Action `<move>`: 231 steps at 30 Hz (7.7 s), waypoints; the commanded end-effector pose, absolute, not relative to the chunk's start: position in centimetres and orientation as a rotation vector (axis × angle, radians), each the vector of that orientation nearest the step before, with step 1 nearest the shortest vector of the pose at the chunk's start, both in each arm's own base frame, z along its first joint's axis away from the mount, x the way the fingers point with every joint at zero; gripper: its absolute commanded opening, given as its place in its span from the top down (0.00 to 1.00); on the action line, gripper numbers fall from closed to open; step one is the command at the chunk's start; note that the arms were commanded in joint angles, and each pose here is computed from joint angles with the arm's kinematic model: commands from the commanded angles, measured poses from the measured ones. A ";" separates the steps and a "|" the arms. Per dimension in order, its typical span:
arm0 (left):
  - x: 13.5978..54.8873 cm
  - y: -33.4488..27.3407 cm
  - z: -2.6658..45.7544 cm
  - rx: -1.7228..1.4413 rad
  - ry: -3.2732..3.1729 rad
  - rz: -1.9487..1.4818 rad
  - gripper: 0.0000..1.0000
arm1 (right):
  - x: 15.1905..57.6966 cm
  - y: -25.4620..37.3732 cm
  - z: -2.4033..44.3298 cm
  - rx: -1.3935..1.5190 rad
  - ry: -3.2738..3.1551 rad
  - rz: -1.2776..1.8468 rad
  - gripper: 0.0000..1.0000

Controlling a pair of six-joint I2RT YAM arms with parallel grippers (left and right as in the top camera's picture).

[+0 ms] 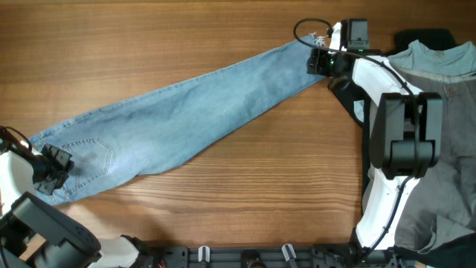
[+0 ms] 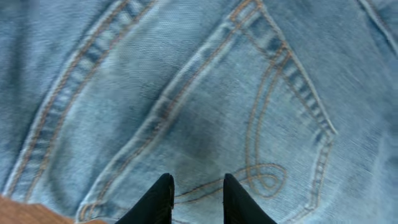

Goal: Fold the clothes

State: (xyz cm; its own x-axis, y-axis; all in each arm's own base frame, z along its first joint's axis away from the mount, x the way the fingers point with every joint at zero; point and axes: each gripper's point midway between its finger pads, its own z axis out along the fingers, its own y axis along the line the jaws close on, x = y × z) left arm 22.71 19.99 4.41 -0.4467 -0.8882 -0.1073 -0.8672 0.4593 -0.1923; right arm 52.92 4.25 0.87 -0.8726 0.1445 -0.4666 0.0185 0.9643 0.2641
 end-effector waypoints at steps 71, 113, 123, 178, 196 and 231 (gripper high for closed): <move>37.3 -2.5 13.3 -0.069 2.876 -0.588 0.96 | 35.7 17.0 3.0 -0.319 3.011 0.628 0.83; 31.0 -13.9 -3.6 0.088 3.203 -0.609 0.94 | 32.7 18.3 -4.4 -0.366 3.113 0.672 0.96; 33.5 -9.2 6.4 -0.042 3.147 -0.619 0.96 | 32.8 21.0 7.0 -0.458 2.932 0.940 0.96; 34.1 8.2 17.2 -0.604 2.937 -0.565 0.96 | 31.8 30.0 1.8 -0.015 3.070 1.064 0.95; 38.6 -10.9 13.8 -0.163 3.033 -0.207 0.96 | 34.9 22.8 0.3 0.272 3.091 0.783 0.95; 36.8 -19.9 16.5 0.102 2.931 -0.194 0.96 | 33.6 17.6 -1.5 0.440 3.212 0.627 0.95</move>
State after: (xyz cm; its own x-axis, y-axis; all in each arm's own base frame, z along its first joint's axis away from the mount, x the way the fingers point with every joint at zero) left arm 36.34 -20.15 16.07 -0.9793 0.0732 -0.1890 0.0995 0.9860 -0.1335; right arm 34.42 18.97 1.68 -0.9758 0.1748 0.1311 0.2147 0.8787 0.4264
